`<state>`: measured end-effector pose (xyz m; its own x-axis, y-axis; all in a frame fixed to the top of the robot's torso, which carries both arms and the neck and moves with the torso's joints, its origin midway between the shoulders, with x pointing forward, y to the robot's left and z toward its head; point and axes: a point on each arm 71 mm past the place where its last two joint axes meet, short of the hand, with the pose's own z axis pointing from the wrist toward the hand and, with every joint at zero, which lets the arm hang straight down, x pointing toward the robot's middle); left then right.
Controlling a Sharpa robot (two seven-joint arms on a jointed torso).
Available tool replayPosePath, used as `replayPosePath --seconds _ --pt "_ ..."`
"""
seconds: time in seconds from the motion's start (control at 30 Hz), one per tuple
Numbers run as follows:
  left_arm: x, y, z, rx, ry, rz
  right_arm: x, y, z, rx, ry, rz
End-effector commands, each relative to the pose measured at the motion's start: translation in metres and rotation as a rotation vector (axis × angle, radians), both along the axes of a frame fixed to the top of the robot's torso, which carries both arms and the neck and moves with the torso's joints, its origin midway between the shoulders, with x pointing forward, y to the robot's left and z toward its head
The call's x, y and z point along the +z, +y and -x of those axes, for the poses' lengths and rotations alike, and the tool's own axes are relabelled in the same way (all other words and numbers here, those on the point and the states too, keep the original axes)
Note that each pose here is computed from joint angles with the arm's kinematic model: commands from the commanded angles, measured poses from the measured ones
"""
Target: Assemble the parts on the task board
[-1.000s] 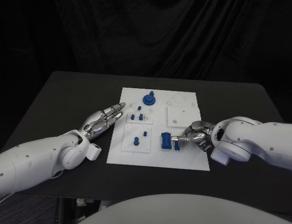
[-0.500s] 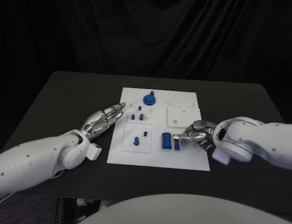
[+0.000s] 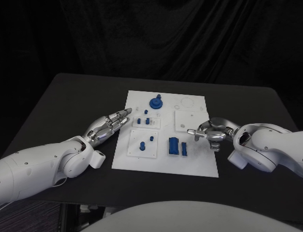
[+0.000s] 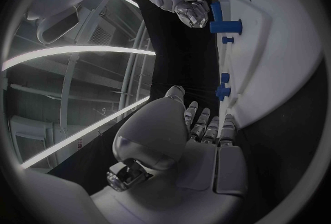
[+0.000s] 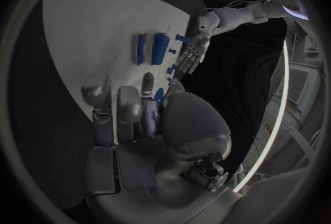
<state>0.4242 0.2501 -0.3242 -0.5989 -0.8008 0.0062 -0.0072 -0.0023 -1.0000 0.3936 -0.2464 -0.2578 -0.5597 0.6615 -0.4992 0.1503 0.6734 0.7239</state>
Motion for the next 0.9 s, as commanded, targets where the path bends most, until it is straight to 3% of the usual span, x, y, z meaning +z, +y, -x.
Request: replayPosePath --seconds 0.03,0.13,0.23,0.4,0.63,0.9 --pt "0.0151 -0.003 0.0062 0.009 -0.121 0.087 0.037 -0.002 -0.010 -0.037 -0.331 -0.211" --pt "0.0256 -0.004 0.0061 0.009 -0.140 0.099 0.056 -0.004 -0.017 -0.054 -0.409 -0.313" --pt "0.0362 -0.005 0.0017 0.025 -0.141 0.128 0.069 -0.006 -0.020 -0.051 -0.447 -0.373" --pt "0.0562 -0.008 -0.0089 0.048 -0.143 0.175 0.079 -0.006 -0.026 -0.013 -0.447 -0.470" --pt "0.0775 -0.011 -0.0127 0.050 -0.164 0.207 0.073 0.000 -0.035 0.031 -0.358 -0.605" --pt "0.0834 -0.021 -0.0169 0.039 -0.176 0.235 0.056 -0.005 -0.035 0.029 -0.335 -0.650"
